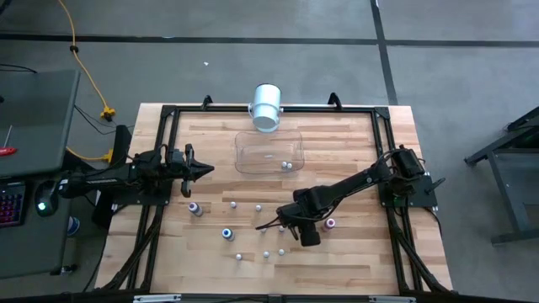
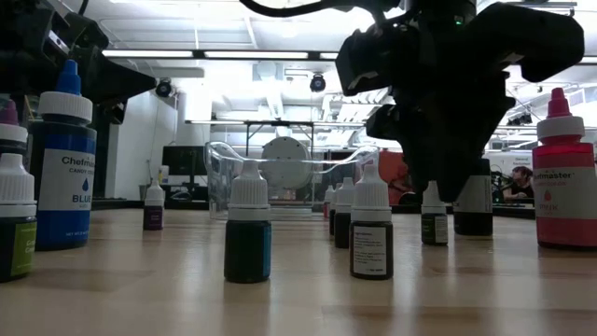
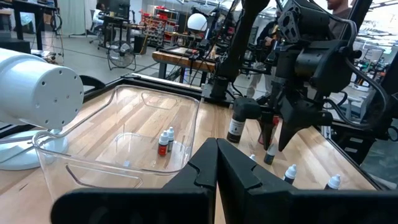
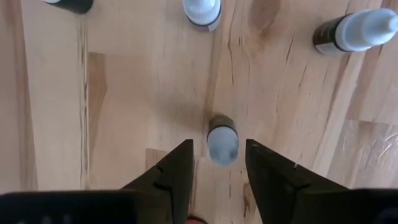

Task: Pick & Place food coloring
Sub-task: Put the top small green food coloring bottle into the transparent bin

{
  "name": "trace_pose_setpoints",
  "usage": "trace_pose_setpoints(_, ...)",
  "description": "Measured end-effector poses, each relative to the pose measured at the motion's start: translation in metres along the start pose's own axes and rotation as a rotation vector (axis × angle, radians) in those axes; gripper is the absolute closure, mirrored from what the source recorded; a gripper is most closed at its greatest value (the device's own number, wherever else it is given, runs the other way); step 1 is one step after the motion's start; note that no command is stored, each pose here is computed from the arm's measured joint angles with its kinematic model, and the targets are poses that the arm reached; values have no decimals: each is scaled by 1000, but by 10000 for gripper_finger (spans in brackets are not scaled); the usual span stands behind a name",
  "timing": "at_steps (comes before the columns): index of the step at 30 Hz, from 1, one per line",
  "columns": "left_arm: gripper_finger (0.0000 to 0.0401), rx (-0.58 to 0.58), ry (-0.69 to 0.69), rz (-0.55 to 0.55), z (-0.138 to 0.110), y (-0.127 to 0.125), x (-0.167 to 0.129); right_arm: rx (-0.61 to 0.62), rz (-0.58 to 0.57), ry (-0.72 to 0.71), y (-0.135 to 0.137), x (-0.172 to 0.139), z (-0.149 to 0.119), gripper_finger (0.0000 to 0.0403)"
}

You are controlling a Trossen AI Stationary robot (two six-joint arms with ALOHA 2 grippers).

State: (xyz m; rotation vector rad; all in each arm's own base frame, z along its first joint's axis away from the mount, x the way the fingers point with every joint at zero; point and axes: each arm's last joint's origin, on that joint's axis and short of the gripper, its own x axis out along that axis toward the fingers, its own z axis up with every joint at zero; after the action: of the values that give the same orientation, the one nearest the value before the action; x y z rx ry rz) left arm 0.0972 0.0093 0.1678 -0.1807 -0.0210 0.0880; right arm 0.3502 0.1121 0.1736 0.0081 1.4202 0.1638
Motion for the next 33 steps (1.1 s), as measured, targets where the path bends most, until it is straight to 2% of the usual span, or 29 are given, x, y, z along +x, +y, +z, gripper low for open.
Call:
trace_pose_setpoints(11,400,0,0,0,0,0,0,0,5,1,0,0,0,293)
trace_pose_setpoints(24,400,0,0,0,0,0,0,0,13,-1,0,0,1,355)
trace_pose_setpoints(33,400,0,0,0,0,0,0,19,14,-1,0,0,1,355)
